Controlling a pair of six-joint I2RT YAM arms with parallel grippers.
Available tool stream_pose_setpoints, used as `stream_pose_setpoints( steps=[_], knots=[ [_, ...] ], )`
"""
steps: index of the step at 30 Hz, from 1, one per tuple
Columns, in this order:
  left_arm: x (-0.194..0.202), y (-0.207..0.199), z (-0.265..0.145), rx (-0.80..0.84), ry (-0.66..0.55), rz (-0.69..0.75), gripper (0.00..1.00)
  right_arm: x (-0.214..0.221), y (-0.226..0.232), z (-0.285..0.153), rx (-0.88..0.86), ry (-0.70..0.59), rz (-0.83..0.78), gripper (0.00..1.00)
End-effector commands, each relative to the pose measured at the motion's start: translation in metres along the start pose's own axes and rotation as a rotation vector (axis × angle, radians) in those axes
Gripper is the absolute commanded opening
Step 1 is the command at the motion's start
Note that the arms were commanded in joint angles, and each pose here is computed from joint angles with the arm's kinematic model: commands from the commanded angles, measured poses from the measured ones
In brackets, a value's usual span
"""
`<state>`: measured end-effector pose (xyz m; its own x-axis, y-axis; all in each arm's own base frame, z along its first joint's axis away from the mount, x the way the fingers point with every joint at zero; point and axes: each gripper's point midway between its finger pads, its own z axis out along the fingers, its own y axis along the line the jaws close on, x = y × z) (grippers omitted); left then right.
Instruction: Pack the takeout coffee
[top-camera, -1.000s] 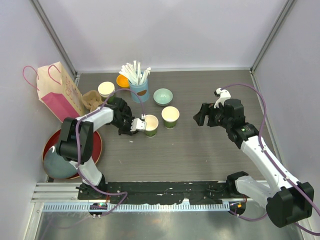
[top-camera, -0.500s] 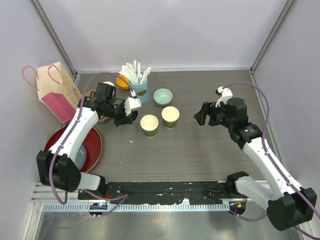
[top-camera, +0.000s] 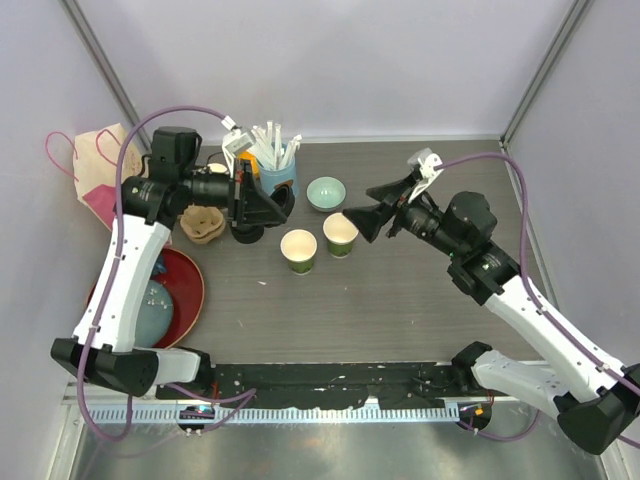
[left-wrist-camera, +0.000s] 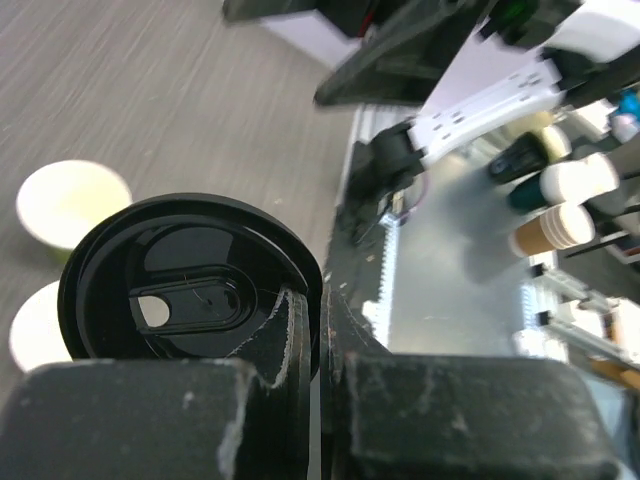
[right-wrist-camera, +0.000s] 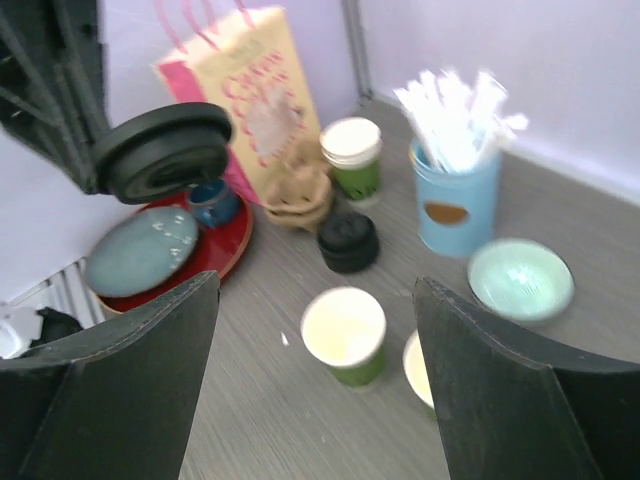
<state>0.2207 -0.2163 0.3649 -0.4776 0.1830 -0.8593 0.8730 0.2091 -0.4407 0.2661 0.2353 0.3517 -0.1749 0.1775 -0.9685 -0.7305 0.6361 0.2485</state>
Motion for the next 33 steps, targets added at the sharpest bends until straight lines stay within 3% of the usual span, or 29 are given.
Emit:
stream_pose_setpoints(
  steps=[1, 5, 8, 10, 13, 17, 23, 33],
  knots=[
    [-0.030, -0.070, -0.017, 0.207, -0.056, -0.069, 0.00, -0.051, 0.051, 0.006, -0.167, -0.204, -0.122, 0.83],
    [-0.031, -0.090, -0.016, 0.270, -0.037, -0.083, 0.00, -0.055, 0.072, 0.008, -0.256, -0.291, -0.110, 0.80],
    [-0.030, -0.099, -0.012, 0.289, -0.022, -0.081, 0.00, -0.066, 0.088, 0.010, -0.331, -0.363, -0.017, 0.73],
    [-0.033, -0.101, -0.013, 0.293, -0.029, -0.064, 0.00, -0.056, 0.091, 0.017, -0.364, -0.342, 0.080, 0.71],
    [-0.035, -0.104, -0.015, 0.302, -0.034, -0.050, 0.00, -0.047, 0.106, 0.024, -0.434, -0.332, 0.098, 0.70],
    [-0.037, -0.107, -0.016, 0.307, -0.038, -0.017, 0.00, -0.043, 0.109, 0.035, -0.452, -0.310, 0.267, 0.58],
    [-0.041, -0.115, -0.021, 0.309, -0.050, 0.047, 0.00, -0.041, 0.137, 0.025, -0.627, -0.338, 0.481, 0.55],
    [-0.038, -0.120, -0.021, 0.321, -0.045, 0.062, 0.00, -0.043, 0.150, 0.034, -0.677, -0.359, 0.491, 0.50]
  ],
)
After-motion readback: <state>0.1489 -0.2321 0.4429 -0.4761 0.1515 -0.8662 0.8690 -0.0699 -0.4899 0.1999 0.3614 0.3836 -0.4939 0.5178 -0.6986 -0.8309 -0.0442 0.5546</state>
